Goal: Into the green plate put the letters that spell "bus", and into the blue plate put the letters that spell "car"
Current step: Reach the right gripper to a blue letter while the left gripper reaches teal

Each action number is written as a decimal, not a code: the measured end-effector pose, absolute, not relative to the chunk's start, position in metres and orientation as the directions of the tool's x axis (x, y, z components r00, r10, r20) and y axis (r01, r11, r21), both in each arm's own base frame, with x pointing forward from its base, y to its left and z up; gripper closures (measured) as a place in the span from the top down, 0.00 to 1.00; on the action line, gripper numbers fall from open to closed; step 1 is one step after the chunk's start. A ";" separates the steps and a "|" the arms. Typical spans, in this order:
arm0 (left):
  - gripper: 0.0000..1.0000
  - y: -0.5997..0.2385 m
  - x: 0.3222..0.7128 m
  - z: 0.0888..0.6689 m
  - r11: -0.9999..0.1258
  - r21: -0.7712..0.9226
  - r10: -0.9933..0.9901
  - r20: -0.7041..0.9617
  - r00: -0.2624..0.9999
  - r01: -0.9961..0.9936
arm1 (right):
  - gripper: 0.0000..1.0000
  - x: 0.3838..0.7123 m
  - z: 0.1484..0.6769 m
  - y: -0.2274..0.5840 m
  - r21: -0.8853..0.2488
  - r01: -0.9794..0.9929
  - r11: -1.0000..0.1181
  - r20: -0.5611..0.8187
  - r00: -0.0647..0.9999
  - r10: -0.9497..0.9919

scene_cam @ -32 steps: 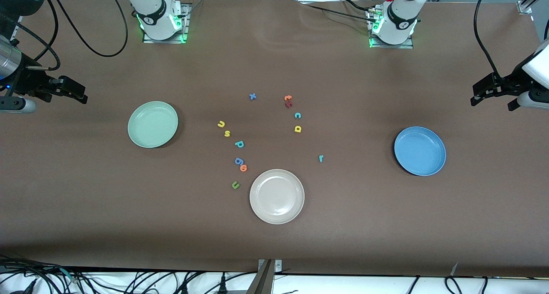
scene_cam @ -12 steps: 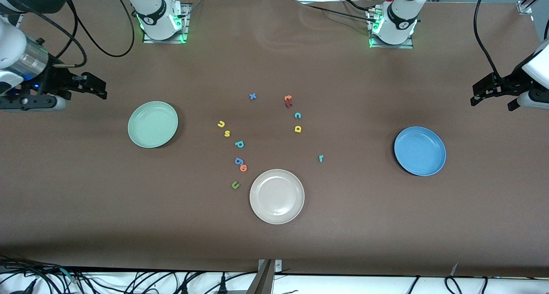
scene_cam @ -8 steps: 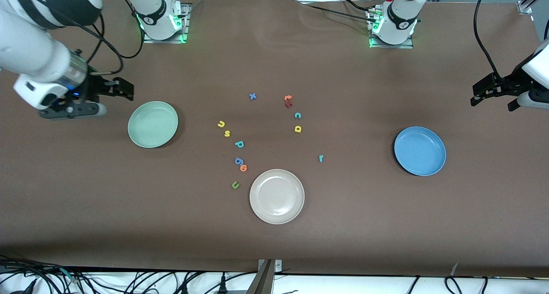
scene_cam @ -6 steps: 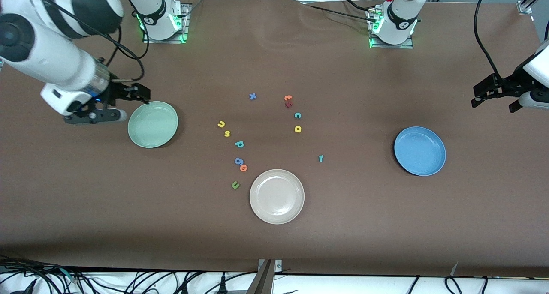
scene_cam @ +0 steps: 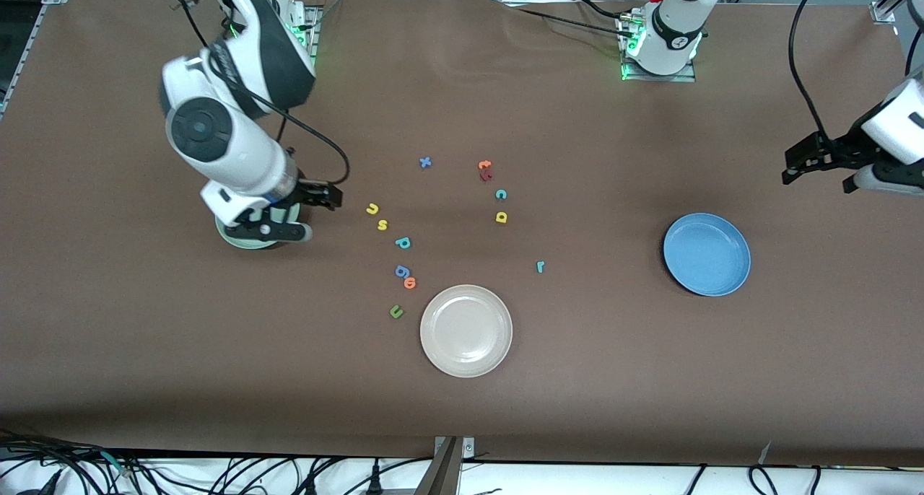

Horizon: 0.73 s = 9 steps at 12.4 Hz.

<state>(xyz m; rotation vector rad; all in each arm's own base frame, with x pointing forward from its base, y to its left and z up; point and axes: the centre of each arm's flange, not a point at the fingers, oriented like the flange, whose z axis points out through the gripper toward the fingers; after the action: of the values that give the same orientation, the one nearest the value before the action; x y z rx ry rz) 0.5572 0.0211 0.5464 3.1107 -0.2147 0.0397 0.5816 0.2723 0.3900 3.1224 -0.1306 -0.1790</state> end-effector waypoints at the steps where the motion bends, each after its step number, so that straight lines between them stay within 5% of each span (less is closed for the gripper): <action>1: 1.00 0.016 0.557 0.539 -0.989 0.024 -0.147 0.013 0.989 -0.147 | 1.00 0.580 0.375 0.287 0.019 -0.097 -0.995 -0.105 0.990 -0.099; 9: 1.00 -0.058 0.571 0.472 -0.980 0.115 -0.170 -0.091 0.981 -0.160 | 1.00 0.560 0.252 0.373 0.034 -0.178 -0.983 -0.034 0.983 -0.180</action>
<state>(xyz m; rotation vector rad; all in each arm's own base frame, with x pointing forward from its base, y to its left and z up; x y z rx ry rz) 0.5706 -0.0576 0.4719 3.0198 -0.2521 -0.1528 0.5598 0.3731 0.2517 3.0977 -0.2795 -0.0579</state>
